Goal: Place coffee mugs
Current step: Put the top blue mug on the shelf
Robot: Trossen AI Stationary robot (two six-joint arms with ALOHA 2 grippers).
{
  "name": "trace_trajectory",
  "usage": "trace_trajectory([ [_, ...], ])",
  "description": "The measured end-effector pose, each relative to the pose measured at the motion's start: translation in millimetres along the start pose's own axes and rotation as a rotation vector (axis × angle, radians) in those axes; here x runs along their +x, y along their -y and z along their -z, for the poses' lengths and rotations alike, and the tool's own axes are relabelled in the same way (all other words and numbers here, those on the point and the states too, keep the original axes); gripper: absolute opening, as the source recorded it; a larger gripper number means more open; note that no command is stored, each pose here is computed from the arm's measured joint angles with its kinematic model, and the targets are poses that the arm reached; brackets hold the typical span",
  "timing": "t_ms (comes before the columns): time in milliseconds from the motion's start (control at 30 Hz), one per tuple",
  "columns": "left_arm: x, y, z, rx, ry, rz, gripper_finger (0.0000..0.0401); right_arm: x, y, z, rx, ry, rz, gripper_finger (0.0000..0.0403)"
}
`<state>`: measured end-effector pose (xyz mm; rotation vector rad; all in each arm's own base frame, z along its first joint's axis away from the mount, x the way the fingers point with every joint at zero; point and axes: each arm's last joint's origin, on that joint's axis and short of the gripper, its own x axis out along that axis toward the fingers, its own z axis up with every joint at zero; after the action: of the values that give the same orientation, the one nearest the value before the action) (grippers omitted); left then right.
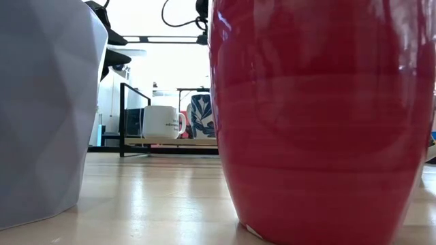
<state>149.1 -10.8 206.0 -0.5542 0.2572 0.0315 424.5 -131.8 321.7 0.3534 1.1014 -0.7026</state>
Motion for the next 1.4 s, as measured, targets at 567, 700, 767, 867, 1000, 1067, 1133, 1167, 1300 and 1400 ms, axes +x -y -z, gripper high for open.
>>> trace_trajectory([
  [567, 0.0, 0.1, -0.1, 0.0, 0.001, 0.001, 0.0142, 5.0, -33.4, 14.8, -0.103, -0.095, -0.156, 0.0091],
  [700, 0.0, 0.1, -0.2, 0.0, 0.002, 0.001, 0.0142, 18.7, -39.7, 16.5, -0.137, -0.119, -0.148, 0.0068],
  [767, 0.0, 0.1, -0.1, 0.0, 0.002, 0.001, 0.0142, 27.6, -42.1, 17.4, -0.143, -0.137, -0.136, 0.0058],
  [867, 0.1, 0.1, -0.2, 0.0, 0.002, 0.001, 0.0142, 38.0, -43.5, 17.7, -0.144, -0.155, -0.126, 0.0046],
  [1000, 0.0, 0.1, -0.1, 0.0, 0.001, 0.001, 0.0142, 50.3, -42.6, 19.0, -0.146, -0.19, -0.099, 0.0035],
  [1067, 0.0, 0.1, -0.1, 0.0, 0.001, 0.001, 0.0142, 53.0, -42.3, 19.0, -0.151, -0.188, -0.081, 0.0033],
  [1133, 0.0, 0.1, -0.2, 0.0, 0.002, 0.001, 0.0142, 52.7, -41.3, 18.0, -0.166, -0.173, -0.063, 0.0032],
  [1167, 0.0, 0.1, -0.1, 0.0, 0.001, 0.001, 0.0142, 52.9, -40.6, 17.2, -0.168, -0.167, -0.057, 0.0032],
  [1300, 0.0, 0.1, -0.1, 0.02, 0.001, 0.001, 0.0142, 54.9, -35.1, 14.6, -0.159, -0.166, -0.047, 0.0032],
  [1400, 0.0, 0.1, -0.1, 0.026, 0.001, 0.001, 0.0142, 56.3, -31.3, 11.9, -0.157, -0.158, -0.047, 0.0032],
])
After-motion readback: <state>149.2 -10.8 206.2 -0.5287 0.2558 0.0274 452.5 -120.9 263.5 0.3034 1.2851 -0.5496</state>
